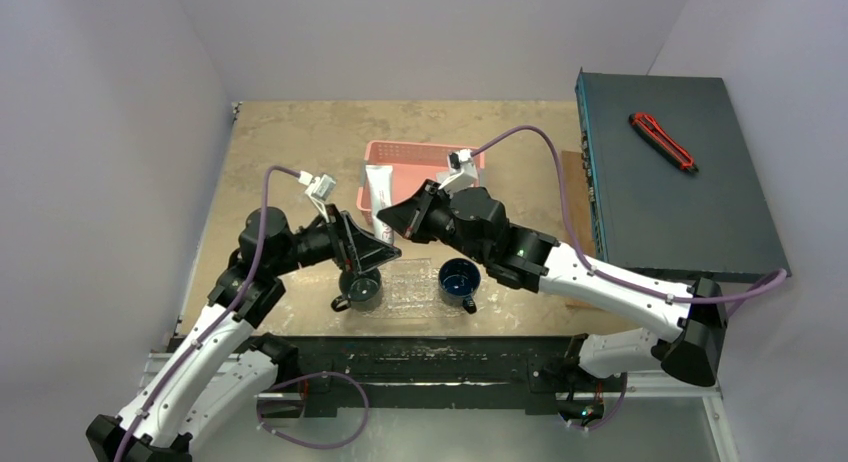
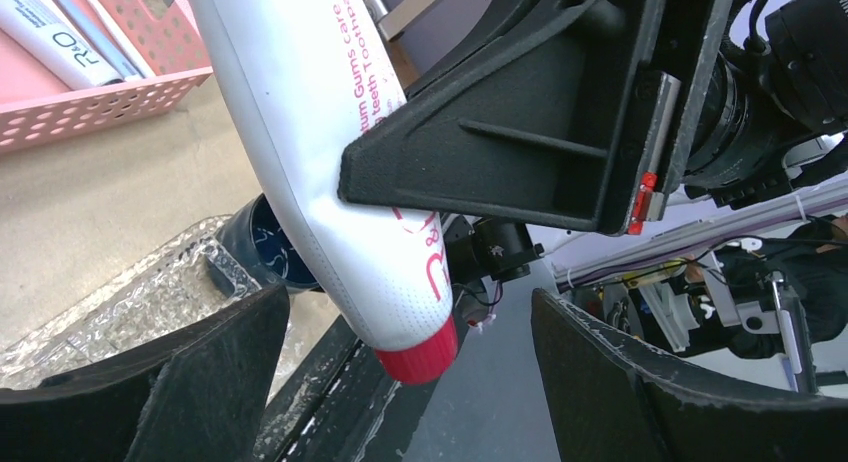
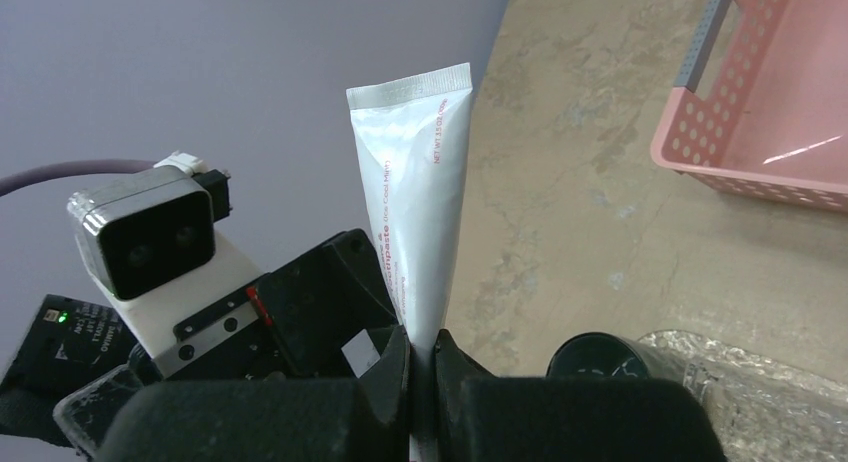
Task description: Prepare toiletry sets of a toothbrush and toothpaste on the tray
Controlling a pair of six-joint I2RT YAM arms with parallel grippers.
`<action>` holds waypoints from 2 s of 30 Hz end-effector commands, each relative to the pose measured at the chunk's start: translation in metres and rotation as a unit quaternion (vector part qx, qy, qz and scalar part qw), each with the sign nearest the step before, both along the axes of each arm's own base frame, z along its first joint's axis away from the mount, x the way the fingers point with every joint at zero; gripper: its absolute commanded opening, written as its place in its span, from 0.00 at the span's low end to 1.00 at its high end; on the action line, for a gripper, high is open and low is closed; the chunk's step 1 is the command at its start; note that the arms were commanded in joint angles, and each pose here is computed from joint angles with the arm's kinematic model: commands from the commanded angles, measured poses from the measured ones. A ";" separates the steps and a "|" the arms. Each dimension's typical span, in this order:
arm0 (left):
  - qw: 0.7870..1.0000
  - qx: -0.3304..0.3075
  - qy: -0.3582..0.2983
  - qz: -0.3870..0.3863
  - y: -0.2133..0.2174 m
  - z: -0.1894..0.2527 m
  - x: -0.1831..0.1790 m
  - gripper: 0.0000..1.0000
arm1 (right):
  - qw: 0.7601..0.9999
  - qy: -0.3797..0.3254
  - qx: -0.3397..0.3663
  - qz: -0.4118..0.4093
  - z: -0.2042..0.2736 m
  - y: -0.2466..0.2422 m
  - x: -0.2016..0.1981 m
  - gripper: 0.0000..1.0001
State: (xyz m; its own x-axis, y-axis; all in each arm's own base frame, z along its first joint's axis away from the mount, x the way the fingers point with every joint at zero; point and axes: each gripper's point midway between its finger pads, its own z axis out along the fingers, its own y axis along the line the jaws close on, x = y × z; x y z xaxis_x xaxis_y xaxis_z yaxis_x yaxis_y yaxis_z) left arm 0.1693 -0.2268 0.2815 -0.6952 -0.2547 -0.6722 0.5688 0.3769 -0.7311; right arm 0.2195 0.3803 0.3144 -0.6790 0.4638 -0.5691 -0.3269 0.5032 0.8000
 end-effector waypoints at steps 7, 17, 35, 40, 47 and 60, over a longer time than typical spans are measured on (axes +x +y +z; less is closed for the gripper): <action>0.999 -0.035 -0.017 -0.023 -0.007 0.014 -0.003 0.69 | 0.996 -0.022 0.082 0.012 0.047 0.015 -0.007 0.00; 0.996 -0.069 -0.033 -0.043 -0.012 0.028 -0.006 0.26 | 0.997 -0.024 0.080 0.009 0.043 0.016 -0.008 0.00; 0.994 -0.055 -0.029 -0.086 -0.011 0.024 -0.027 0.00 | 0.997 -0.080 -0.017 -0.004 0.048 -0.010 -0.005 0.48; 0.993 -0.028 -0.031 -0.113 -0.005 0.020 -0.045 0.00 | 0.989 -0.121 -0.080 0.022 0.046 -0.019 -0.010 0.58; 0.986 -0.003 -0.045 -0.161 0.003 0.022 -0.074 0.00 | 0.971 -0.170 -0.149 0.072 0.047 -0.036 -0.025 0.60; 0.958 0.006 -0.050 -0.282 0.015 0.014 -0.125 0.00 | 0.932 -0.221 -0.166 0.236 0.064 -0.050 -0.085 0.60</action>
